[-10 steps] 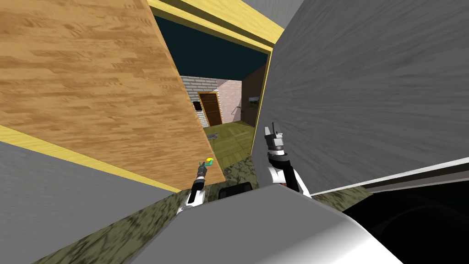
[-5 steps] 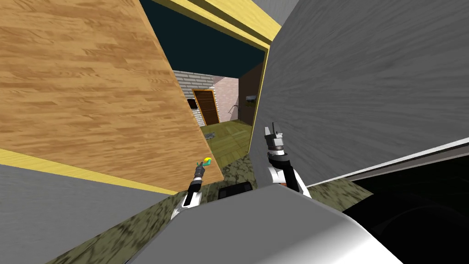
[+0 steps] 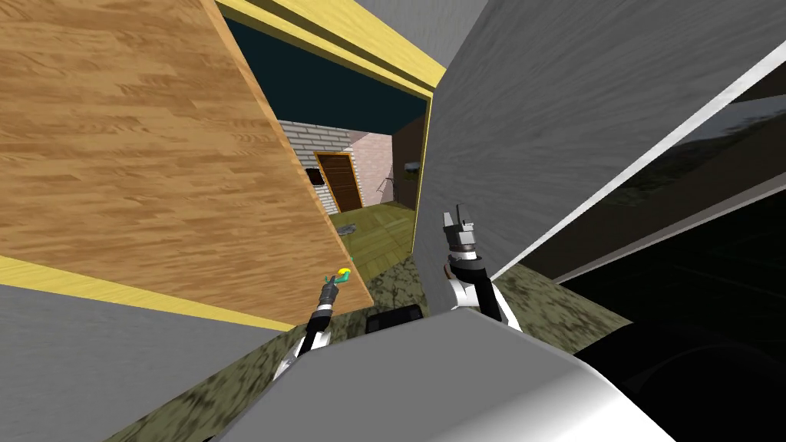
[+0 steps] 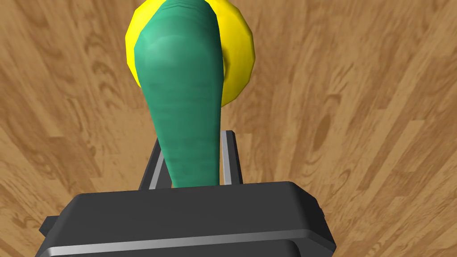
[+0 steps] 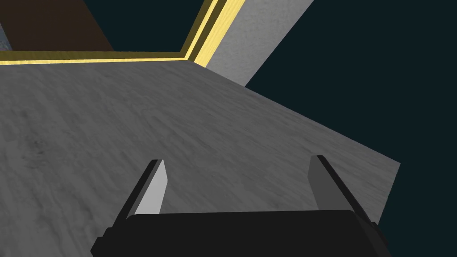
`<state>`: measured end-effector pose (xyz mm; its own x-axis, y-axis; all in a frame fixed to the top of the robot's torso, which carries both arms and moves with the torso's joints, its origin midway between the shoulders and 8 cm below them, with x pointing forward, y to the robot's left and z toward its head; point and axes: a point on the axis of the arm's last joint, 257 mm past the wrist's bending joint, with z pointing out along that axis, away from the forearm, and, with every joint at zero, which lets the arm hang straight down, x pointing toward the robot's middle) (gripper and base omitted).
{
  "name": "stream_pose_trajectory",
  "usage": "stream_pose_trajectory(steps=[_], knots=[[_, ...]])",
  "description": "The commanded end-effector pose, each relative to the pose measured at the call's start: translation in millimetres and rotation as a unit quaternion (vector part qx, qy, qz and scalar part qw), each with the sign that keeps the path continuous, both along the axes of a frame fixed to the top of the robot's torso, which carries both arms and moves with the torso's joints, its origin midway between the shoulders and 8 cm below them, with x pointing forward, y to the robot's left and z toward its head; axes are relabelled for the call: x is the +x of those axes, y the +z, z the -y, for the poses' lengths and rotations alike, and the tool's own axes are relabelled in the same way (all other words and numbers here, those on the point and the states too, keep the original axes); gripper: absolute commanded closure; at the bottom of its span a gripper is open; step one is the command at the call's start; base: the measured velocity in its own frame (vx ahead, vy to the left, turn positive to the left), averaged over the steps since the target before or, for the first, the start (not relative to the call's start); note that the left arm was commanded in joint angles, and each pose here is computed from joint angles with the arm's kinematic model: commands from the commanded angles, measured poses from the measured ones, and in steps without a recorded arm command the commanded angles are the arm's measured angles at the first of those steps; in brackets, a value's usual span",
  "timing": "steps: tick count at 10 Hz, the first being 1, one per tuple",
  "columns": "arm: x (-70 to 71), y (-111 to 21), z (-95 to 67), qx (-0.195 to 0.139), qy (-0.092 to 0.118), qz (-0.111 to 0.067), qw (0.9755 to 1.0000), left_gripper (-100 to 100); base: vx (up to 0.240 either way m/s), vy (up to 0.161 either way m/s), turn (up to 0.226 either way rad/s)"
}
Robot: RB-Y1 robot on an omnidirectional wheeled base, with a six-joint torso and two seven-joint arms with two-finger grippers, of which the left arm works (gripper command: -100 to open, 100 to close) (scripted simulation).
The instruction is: Pull the door open
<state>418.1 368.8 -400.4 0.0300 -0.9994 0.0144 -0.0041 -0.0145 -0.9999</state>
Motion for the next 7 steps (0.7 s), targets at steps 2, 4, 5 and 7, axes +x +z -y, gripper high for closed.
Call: stream_pose_trajectory(steps=[2, 4, 5, 7], knots=[[-16.5, 1.7, -18.6, 0.002, 0.001, 0.000, 1.0000, 100, -0.090, 0.010, -0.120], [-22.0, 2.3, -25.1, 0.003, 0.000, 0.000, 1.0000, 100, -0.094, 0.014, -0.141], [-27.4, 3.0, -31.4, 0.003, -0.001, 0.001, 1.0000, 100, -0.042, -0.009, -0.078], [-46.3, 6.2, -52.7, 0.006, -0.005, 0.002, 1.0000, 100, -0.115, -0.043, -0.260]])
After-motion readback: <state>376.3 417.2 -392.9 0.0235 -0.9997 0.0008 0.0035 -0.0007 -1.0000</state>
